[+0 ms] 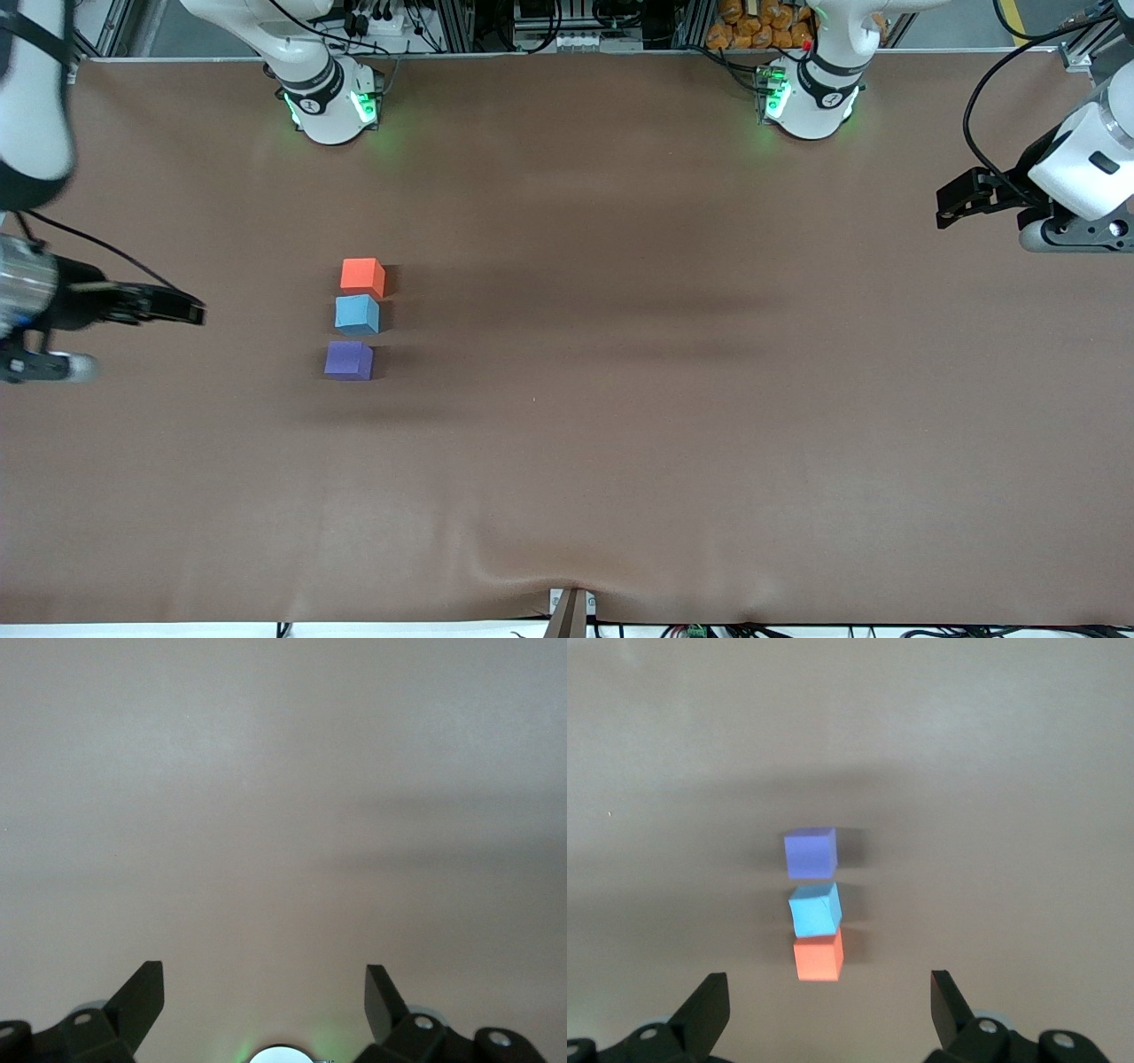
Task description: Place blue block between orange and purple blocks
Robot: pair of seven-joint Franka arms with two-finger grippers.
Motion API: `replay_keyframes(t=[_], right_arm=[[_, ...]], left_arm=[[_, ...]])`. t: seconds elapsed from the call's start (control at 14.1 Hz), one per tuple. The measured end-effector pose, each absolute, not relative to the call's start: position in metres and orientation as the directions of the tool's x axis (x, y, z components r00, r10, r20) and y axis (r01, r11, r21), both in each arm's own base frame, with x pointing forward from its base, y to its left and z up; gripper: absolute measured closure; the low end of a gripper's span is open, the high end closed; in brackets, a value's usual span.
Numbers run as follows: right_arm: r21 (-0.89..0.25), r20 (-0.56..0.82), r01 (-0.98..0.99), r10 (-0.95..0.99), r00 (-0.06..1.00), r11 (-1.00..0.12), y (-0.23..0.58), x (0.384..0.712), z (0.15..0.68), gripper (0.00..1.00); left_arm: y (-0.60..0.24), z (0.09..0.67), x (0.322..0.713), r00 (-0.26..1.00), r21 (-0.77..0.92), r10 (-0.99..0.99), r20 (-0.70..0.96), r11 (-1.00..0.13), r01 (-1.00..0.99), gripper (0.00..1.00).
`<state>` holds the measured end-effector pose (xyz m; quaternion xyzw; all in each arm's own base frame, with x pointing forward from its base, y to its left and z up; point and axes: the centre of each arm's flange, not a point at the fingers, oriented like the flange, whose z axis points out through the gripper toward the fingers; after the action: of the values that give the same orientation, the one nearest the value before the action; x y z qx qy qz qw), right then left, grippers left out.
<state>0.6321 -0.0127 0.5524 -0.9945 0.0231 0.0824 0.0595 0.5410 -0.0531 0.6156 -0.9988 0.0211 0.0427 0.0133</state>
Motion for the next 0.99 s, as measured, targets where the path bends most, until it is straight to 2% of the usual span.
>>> replay_keyframes(t=[0.21,0.57,0.99], right_arm=[[-0.003,-0.135,-0.024,-0.024,0.991,-1.0,-0.011,0.624,0.59,0.0],[0.019,-0.018,-0.029,-0.029,0.999,-0.999,-0.015,0.583,0.666,0.0],[0.019,0.002,-0.051,-0.051,0.999,-0.999,-0.029,0.538,0.663,0.0]], left_arm=[[-0.053,0.615,0.541,0.995,-0.025,-0.041,-0.086,-0.999,-0.043,0.0],[-0.053,0.615,0.541,0.995,-0.025,-0.041,-0.087,-0.999,-0.043,0.0],[-0.053,0.615,0.541,0.995,-0.025,-0.041,-0.087,-0.999,-0.043,0.0]])
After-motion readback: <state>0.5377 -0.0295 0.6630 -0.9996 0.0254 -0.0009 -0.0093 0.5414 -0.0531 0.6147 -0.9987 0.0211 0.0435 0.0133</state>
